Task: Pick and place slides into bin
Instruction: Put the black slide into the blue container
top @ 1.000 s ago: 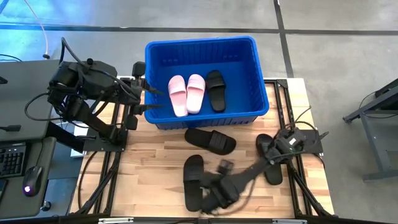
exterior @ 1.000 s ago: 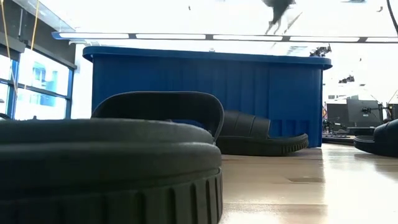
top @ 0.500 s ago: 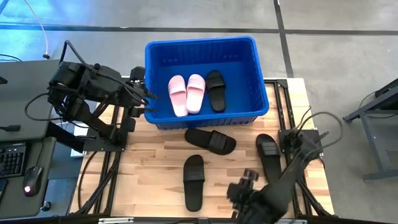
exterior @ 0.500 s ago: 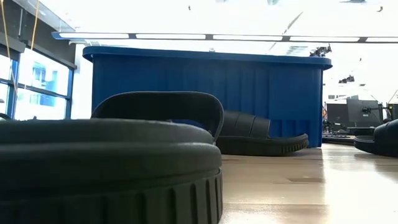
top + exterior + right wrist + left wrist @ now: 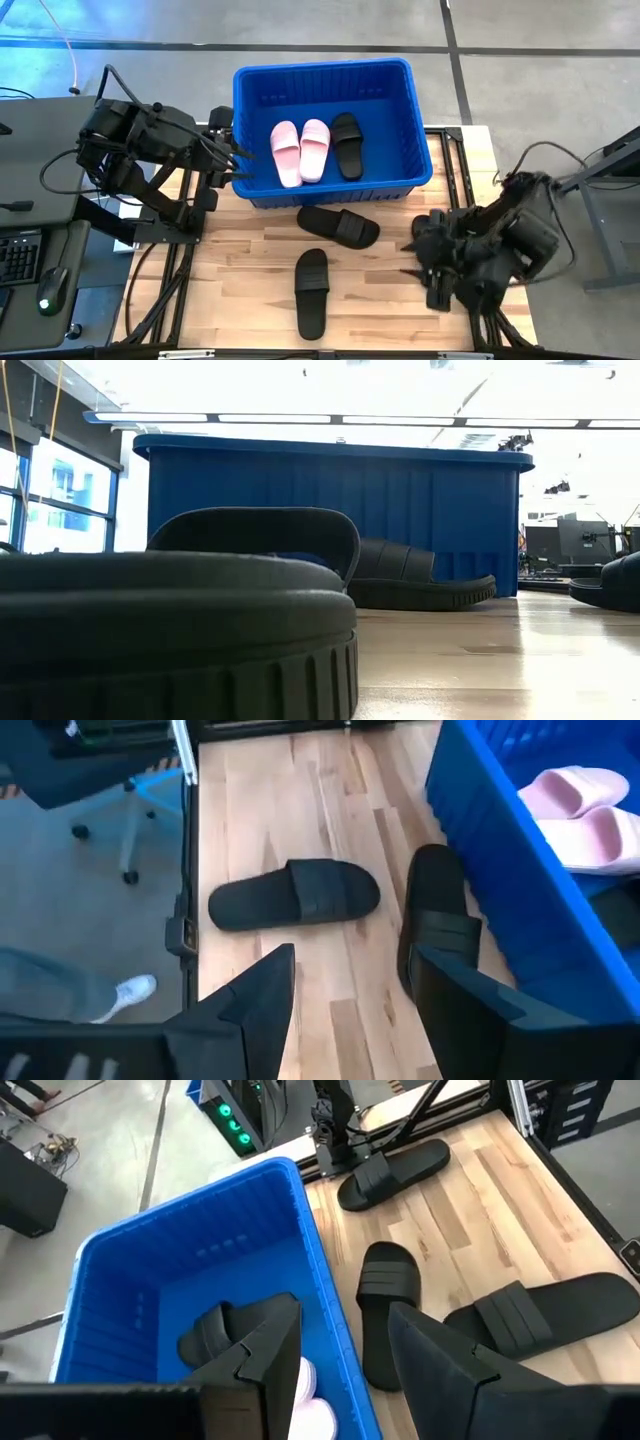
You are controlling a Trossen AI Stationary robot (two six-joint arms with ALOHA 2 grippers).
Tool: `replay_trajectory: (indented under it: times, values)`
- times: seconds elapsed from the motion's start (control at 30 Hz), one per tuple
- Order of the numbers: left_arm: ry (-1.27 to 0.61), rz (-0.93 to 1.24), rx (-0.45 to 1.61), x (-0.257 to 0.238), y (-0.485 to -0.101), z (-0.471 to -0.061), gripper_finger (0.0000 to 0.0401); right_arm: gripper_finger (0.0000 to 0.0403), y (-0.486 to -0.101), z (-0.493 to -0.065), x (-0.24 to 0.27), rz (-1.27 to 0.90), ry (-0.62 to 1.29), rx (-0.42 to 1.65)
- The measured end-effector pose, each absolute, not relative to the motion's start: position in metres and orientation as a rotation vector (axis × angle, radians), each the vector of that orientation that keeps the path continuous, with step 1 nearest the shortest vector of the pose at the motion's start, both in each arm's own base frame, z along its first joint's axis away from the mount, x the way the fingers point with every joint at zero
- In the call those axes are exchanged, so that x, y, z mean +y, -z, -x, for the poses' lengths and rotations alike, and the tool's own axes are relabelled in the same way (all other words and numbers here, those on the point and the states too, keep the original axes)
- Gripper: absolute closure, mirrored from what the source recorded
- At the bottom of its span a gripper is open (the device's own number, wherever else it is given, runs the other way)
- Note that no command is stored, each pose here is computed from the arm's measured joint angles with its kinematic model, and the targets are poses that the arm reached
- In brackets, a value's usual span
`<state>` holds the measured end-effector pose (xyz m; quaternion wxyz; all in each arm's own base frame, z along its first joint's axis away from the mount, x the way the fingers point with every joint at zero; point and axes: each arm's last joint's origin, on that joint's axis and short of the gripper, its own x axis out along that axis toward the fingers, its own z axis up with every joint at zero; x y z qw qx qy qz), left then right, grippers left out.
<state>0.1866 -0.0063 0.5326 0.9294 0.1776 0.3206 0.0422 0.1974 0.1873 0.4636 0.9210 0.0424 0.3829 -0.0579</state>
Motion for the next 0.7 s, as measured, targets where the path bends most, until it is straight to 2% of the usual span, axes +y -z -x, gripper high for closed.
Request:
replay_trajectory:
  times: [0.17, 0.27, 0.37, 0.47, 0.7]
  values:
    - [-0.074, -0.428, 0.662, -0.006, -0.533, -0.187, 0.0258, 0.0215, -0.451, -0.177, 0.160, -0.076, 0.147, 0.840]
    - [-0.114, -0.461, 0.669, -0.005, -0.533, -0.186, 0.0258, 0.0215, -0.448, -0.155, 0.135, -0.158, 0.191, 0.828]
    - [-0.158, -0.484, 0.676, -0.003, -0.533, -0.186, 0.0258, 0.0214, -0.437, -0.134, 0.110, -0.292, 0.315, 0.757]
    - [-0.171, -0.489, 0.678, -0.003, -0.533, -0.186, 0.0258, 0.0215, -0.403, -0.127, 0.103, -0.388, 0.402, 0.734]
    - [-0.175, -0.494, 0.692, -0.003, -0.530, -0.194, 0.0258, 0.0218, -0.295, -0.146, 0.133, -0.434, 0.265, 0.981]
